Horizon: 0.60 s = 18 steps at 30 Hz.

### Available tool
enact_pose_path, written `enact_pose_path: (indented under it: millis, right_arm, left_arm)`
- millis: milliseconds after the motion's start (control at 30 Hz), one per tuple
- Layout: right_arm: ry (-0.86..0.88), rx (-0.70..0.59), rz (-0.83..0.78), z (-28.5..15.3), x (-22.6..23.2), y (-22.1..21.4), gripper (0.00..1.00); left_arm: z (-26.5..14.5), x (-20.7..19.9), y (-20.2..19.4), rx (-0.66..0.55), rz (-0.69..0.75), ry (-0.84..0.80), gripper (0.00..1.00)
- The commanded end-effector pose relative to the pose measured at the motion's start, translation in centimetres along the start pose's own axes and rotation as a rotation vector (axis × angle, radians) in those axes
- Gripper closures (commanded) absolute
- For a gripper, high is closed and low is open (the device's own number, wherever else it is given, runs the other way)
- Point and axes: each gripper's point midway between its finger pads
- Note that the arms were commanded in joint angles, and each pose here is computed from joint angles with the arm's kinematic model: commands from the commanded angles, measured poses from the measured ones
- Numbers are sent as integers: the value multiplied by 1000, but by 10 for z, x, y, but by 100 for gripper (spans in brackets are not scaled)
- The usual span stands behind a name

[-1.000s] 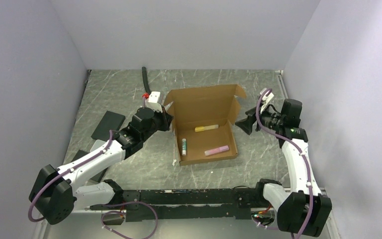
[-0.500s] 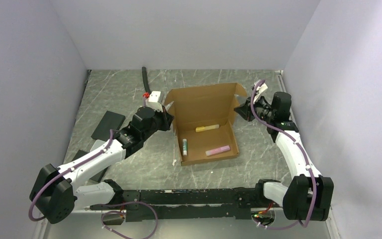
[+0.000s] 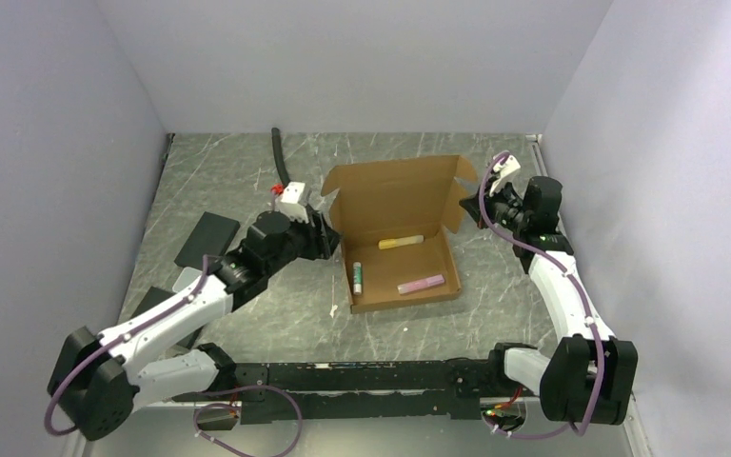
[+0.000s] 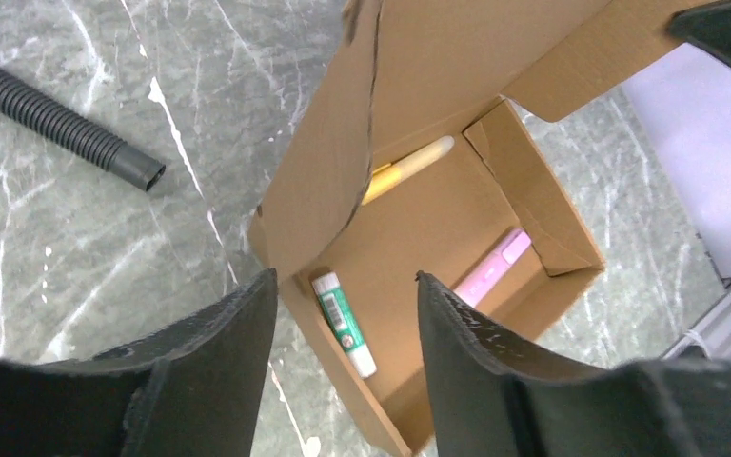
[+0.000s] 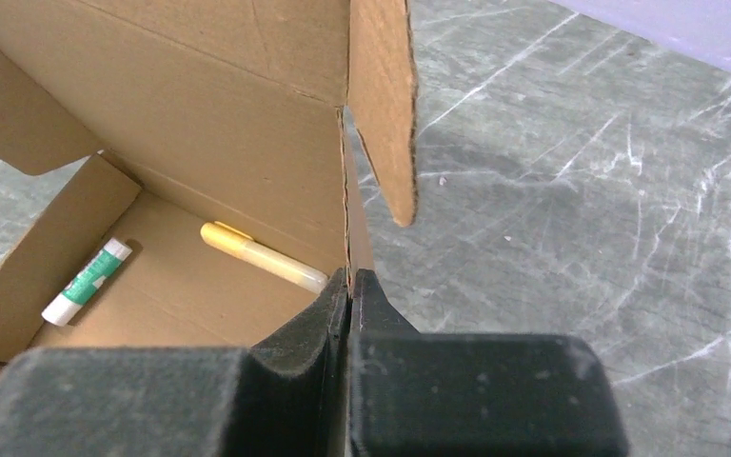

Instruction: Fold the paper box

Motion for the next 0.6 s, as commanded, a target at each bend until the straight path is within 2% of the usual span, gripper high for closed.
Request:
enact_pose_path:
  millis: [0,200,333,433,567]
  right_arm:
    - [-43,-23,-54,-6,-10,5,100]
    - [-18,-6,-47,-6,-5,-1,100]
    - [-10,-9,-48,-6,-4,-1,100]
    - [-1,-11,-47,-6,-2,-1,100]
    - [17,-13,-44,-5,1,-3,100]
  left_arm:
    - [-28,-3,15,-72,-9,-41,37]
    - [-48,36,21,-149,-34,78,42]
    - [-39,50,27,-155,19,125,52]
    - [-21,42,38,-161,90,77,56]
    - [6,25,39,-126,194,-32,55]
Point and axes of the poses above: each gripper's point midway between its finger pads, its own z axis out along the fingers, its own x axis along the line the jaws close on, y = z × x, and after that the axes turned 15 degrees about -z, right-handed
